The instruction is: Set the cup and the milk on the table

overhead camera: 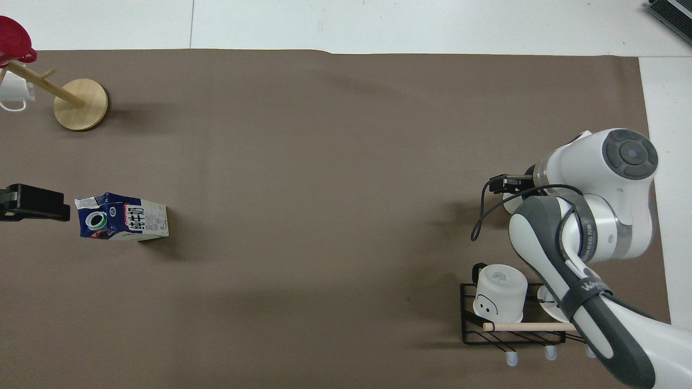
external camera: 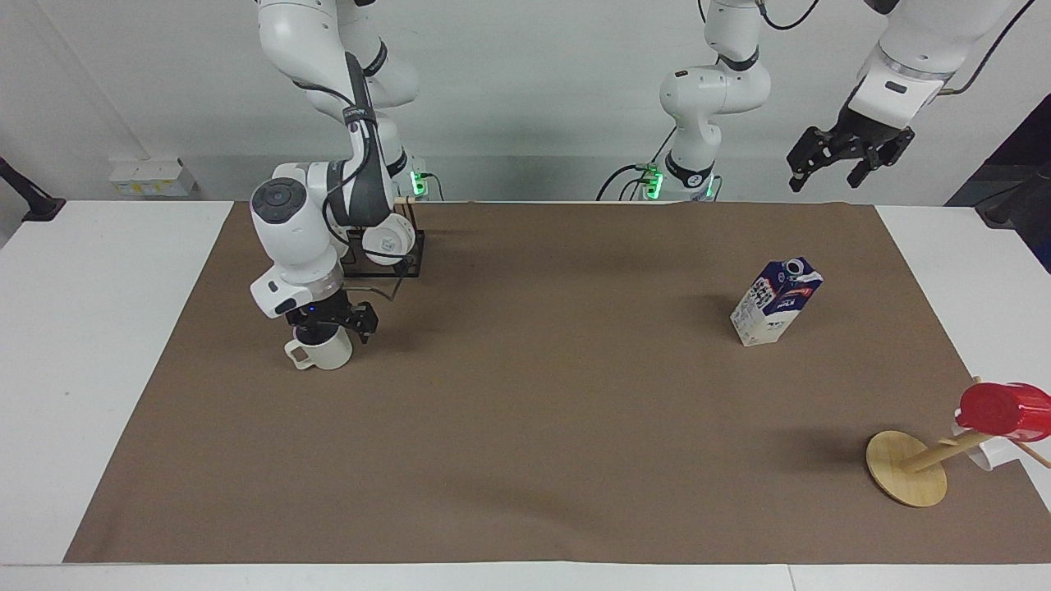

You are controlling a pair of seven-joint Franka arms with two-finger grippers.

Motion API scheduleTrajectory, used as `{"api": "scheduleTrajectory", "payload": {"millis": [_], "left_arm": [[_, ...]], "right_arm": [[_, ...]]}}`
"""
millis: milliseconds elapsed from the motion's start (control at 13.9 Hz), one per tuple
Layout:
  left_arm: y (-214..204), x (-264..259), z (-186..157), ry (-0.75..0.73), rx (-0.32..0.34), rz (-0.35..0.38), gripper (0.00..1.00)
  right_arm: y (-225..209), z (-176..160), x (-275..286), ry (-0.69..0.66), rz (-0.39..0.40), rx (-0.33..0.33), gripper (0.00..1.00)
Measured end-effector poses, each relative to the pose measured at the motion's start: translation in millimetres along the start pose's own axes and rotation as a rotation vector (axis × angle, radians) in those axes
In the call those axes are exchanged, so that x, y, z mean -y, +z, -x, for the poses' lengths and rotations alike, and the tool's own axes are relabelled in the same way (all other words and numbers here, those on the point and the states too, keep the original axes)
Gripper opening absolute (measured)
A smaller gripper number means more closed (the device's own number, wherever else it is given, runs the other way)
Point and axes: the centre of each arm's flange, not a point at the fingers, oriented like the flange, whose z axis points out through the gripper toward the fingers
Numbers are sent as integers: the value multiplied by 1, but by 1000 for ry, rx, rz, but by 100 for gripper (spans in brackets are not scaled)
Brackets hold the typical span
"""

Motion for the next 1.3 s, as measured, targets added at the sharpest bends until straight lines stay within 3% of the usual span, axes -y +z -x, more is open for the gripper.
{"api": "scheduleTrajectory", "payload": {"millis": [576,1152,1296], "left_arm": [[-1,1,0,-3,-2,0,100],[-2,1,1,-3,-4,1,100],[-2,1,1,-3,-5,1,100]], "right_arm": [[17,-6,-1,128,-1,-21,96],[15,-7,-4,131,-2,-26,5],[12,-10,-5,136,-5,-32,4]]}}
